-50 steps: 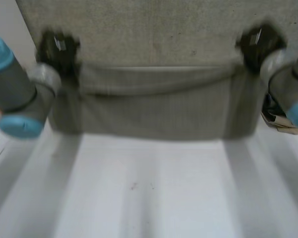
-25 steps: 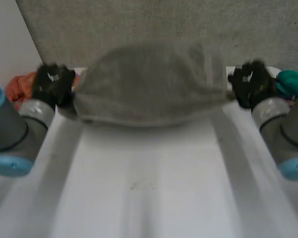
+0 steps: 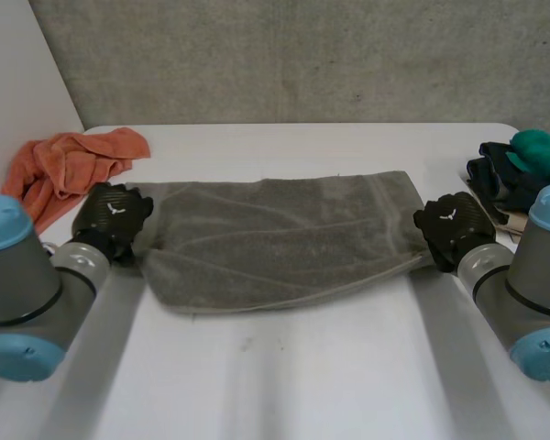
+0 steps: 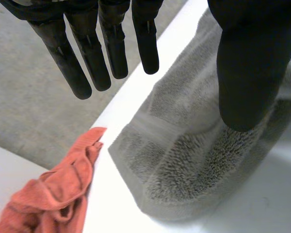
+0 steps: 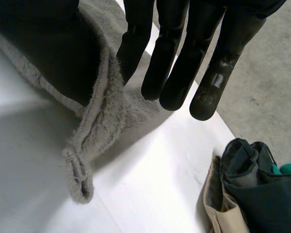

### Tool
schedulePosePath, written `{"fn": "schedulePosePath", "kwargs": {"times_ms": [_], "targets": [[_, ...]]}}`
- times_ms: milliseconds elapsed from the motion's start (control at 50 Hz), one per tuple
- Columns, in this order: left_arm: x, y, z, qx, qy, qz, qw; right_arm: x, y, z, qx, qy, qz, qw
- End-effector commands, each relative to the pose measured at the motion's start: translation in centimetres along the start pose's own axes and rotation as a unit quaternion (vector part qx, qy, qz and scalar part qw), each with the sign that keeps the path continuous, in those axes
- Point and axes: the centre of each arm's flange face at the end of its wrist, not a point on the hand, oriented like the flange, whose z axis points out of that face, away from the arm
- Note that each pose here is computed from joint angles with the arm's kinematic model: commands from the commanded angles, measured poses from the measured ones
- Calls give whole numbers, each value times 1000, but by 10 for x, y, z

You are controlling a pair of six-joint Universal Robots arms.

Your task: Fold the laundry.

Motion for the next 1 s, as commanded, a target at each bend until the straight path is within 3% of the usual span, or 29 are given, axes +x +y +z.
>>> {"fn": "schedulePosePath", "kwargs": {"times_ms": [20, 180, 340, 640, 1000], "targets": [[-11, -9, -47, -24, -16, -24, 999, 7, 3, 3, -2, 9, 2, 1000], [-1, 13, -74, -126, 39, -59, 990, 5, 3, 2, -3, 6, 2, 1000], [17, 38, -63, -180, 77, -70, 978, 5, 3, 2, -4, 6, 2, 1000], [8, 25, -16, -68, 26, -59, 996, 2, 9, -1, -14, -2, 3, 1000], [34, 17, 41, -18, 58, -48, 997, 0, 11, -2, -19, -5, 2, 1000]]}}
